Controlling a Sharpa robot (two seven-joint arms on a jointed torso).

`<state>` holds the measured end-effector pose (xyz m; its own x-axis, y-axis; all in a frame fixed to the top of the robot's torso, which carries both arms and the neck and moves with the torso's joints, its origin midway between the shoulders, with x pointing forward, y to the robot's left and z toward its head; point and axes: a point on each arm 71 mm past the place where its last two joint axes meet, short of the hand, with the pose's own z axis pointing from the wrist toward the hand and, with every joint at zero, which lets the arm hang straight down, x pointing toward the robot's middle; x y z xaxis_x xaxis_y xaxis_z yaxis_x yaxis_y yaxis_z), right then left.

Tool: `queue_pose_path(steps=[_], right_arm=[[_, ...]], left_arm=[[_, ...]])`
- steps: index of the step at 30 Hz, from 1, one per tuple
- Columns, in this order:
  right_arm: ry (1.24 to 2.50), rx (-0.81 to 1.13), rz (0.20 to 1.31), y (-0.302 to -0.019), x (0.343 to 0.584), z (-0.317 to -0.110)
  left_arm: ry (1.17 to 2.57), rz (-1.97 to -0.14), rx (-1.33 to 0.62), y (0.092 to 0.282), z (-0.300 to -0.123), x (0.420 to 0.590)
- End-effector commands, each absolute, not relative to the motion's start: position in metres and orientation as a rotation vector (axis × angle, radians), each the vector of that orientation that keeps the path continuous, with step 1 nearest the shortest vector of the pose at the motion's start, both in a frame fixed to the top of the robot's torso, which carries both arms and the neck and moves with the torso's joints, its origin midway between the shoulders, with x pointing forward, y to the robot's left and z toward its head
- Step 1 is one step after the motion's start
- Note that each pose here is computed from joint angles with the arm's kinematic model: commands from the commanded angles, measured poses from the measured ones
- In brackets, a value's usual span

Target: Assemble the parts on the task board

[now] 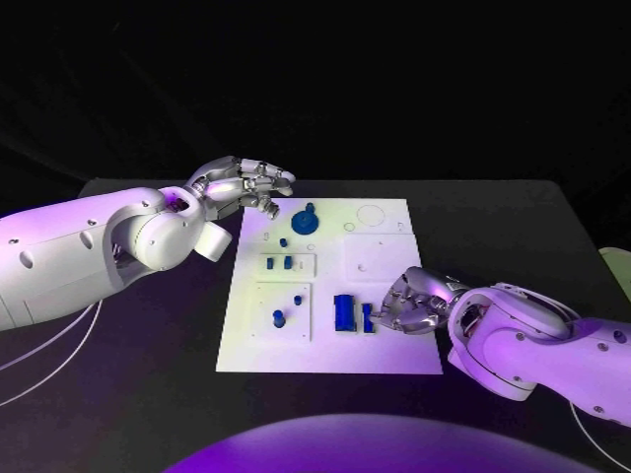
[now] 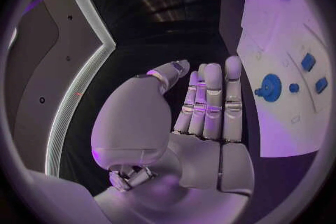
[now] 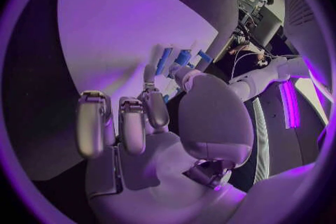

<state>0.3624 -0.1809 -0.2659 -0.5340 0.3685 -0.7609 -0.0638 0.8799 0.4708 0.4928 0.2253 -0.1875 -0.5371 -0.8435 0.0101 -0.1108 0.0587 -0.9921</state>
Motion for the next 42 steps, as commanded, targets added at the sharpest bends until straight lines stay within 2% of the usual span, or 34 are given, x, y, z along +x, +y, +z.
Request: queue_pose_path(steps=[1,9,18,27,32,33,42], right_arm=[[1.97,0.217,0.655,-0.178,0.365,-0.256],[1.805,0.325,0.824,-0.19,0.39,-0.238],[1.619,0.712,1.075,-0.23,0.469,-0.237],[1.476,0.911,1.185,-0.25,0.525,-0.242],[1.45,0.936,1.222,-0.249,0.538,-0.244],[1.491,0.881,1.068,-0.253,0.536,-0.245],[1.42,0.955,1.124,-0.237,0.521,-0.243]], left_arm=[[1.715,-1.556,-0.955,0.223,-0.186,0.493],[1.637,-1.551,-0.993,0.224,-0.189,0.494],[1.431,-1.483,-1.116,0.234,-0.201,0.508],[1.263,-1.423,-1.21,0.243,-0.215,0.527],[1.225,-1.395,-1.242,0.246,-0.227,0.532],[1.325,-1.402,-1.207,0.241,-0.226,0.53],[1.303,-1.365,-1.211,0.23,-0.228,0.517]])
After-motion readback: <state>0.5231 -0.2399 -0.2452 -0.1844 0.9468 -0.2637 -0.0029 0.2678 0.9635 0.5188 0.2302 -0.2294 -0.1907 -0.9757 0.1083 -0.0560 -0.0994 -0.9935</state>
